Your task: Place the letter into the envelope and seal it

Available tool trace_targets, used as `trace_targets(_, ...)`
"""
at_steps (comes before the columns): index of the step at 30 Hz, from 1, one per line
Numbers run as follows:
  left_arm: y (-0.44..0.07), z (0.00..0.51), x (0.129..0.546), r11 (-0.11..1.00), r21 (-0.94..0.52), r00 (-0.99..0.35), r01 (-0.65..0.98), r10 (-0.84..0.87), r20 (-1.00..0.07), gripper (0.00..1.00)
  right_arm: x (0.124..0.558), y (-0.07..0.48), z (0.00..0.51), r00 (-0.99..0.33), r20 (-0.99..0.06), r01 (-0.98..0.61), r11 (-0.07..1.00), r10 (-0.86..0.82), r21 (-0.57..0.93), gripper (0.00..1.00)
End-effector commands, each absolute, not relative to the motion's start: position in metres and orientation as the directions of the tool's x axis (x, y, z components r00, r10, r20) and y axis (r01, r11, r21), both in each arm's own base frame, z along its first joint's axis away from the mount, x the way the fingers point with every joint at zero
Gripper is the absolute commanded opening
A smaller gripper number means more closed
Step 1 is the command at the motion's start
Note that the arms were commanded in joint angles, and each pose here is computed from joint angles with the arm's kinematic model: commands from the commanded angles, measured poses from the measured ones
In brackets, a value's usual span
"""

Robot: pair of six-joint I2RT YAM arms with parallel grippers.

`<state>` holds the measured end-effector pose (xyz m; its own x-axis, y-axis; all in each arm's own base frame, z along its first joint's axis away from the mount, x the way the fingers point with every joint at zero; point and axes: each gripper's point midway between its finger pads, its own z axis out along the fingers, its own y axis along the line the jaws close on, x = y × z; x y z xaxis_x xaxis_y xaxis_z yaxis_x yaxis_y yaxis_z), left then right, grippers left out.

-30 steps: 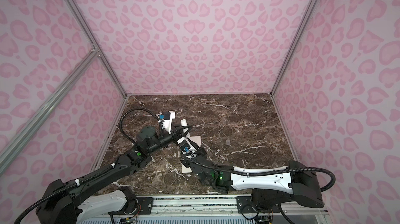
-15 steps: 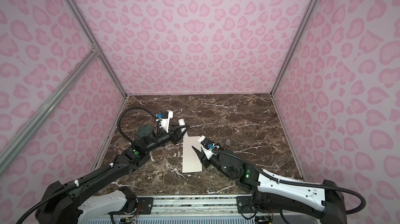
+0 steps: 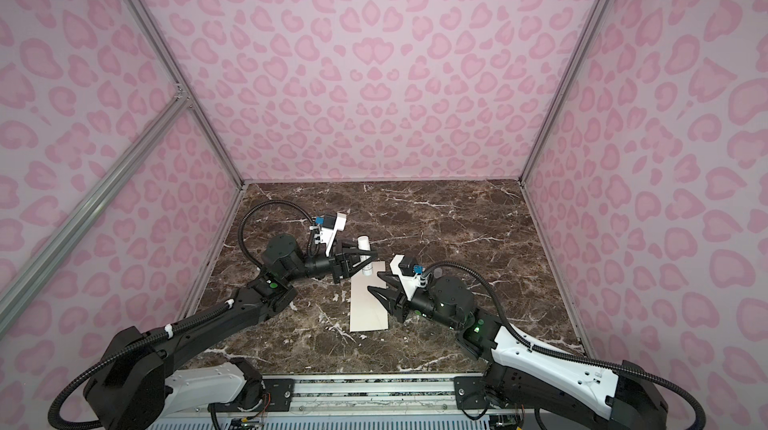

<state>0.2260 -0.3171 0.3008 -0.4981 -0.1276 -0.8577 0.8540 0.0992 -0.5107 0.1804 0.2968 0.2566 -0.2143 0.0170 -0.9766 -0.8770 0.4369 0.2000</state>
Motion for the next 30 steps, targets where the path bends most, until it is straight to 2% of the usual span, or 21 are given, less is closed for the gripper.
trace_targets(1,-0.318,0.319,0.215,0.015,-0.473,-0.466,0.881,-0.146,-0.873,0.04,0.173,0.305,0.277,-0.201,-0.976,-0.907,0.36,0.083,0.217,0.45)
trace_targets(13,-0.319,0.316,0.211,0.003,-0.475,-0.471,0.88,-0.131,-0.873,0.04,0.182,0.308,0.288,-0.201,-0.972,-0.903,0.36,0.124,0.233,0.4)
trace_targets(24,-0.322,0.315,0.208,-0.014,-0.478,-0.476,0.878,-0.119,-0.871,0.04,0.195,0.3,0.291,-0.212,-0.966,-0.878,0.405,0.149,0.255,0.49)
trace_targets(30,-0.323,0.315,0.208,-0.012,-0.48,-0.478,0.877,-0.118,-0.871,0.04,0.195,0.301,0.293,-0.22,-0.964,-0.883,0.39,0.147,0.261,0.44)
